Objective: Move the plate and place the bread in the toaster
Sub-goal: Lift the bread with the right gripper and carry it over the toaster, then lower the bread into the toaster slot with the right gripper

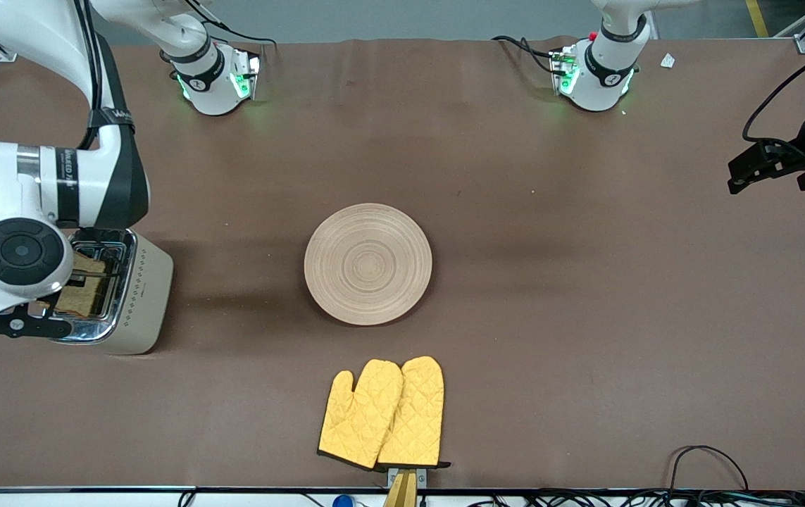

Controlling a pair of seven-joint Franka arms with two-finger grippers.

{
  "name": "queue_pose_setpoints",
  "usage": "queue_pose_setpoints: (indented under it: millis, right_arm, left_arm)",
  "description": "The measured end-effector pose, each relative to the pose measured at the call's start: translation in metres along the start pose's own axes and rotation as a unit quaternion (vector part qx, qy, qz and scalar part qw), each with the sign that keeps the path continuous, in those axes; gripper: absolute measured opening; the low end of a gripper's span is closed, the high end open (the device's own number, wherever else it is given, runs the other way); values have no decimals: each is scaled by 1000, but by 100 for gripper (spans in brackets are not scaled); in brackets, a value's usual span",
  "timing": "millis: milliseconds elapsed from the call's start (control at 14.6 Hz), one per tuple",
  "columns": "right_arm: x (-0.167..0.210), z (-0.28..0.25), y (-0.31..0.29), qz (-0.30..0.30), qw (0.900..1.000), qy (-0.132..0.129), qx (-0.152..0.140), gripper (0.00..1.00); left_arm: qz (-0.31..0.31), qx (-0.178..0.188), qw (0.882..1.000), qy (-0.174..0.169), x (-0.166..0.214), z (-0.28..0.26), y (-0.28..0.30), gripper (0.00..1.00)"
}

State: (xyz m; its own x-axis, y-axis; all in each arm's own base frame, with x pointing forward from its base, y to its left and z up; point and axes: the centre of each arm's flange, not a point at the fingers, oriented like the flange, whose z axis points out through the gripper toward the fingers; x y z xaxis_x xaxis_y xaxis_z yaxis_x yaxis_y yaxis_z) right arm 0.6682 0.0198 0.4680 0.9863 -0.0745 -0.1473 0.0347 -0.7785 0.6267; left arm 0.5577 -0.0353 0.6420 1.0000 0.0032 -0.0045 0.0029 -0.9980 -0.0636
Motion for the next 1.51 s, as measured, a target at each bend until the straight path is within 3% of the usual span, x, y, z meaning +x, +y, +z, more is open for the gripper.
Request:
queue_pose_setpoints:
  millis: [412,1031,1511]
  right_arm:
    - [1,0,4,-54,998,2,-26,2]
    - [-2,24,0,-66,996,-44,-34,2]
    - [-3,22,-11,-70,996,-44,-35,2]
  left_arm:
    - [-1,0,1000,0,0,0,-1,100]
    - [-1,0,1000,-2,0,1,-1,100]
    - [-1,0,1000,-3,1,2,-1,100]
